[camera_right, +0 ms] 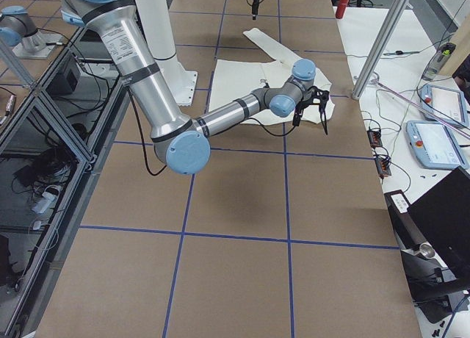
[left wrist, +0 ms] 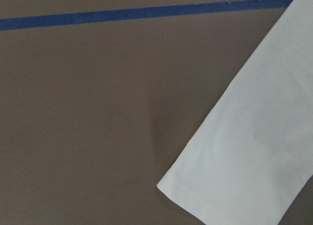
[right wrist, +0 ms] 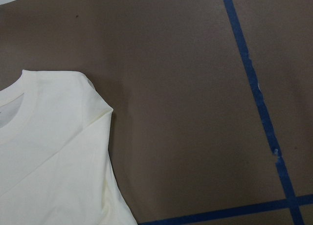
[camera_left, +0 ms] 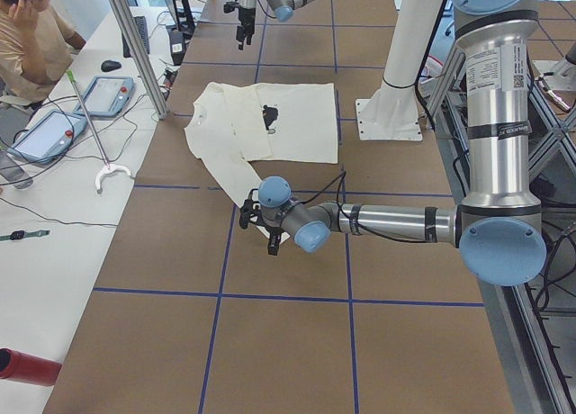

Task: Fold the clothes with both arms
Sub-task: 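Release the sleeve and raise the right gripper away while left gripper approaches other cuff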

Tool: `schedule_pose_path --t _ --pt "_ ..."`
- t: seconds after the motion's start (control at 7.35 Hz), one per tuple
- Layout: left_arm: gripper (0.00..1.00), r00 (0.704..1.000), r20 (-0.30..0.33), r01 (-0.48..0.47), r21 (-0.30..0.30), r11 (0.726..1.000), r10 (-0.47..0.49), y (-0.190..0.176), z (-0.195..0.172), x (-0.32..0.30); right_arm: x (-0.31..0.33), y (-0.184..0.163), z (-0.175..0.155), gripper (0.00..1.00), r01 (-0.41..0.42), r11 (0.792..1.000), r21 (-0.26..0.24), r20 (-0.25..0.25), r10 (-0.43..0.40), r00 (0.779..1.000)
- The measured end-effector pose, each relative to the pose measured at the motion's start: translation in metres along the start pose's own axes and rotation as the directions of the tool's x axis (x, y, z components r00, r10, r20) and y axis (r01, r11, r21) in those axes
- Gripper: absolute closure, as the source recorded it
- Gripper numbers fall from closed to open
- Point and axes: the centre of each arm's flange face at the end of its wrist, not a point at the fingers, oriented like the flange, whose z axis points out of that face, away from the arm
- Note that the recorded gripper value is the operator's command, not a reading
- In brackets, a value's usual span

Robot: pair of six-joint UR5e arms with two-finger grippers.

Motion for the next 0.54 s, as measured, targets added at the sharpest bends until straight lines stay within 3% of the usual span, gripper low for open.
schedule_pose_path --t 0.54 --pt "0.07 1.000 0.001 -0.016 -0.020 1.000 0.016 -0.020 0.026 0.019 0.001 0.005 0.009 0.00 0.002 1.000 -0.009 -0.010 -0.002 1.000"
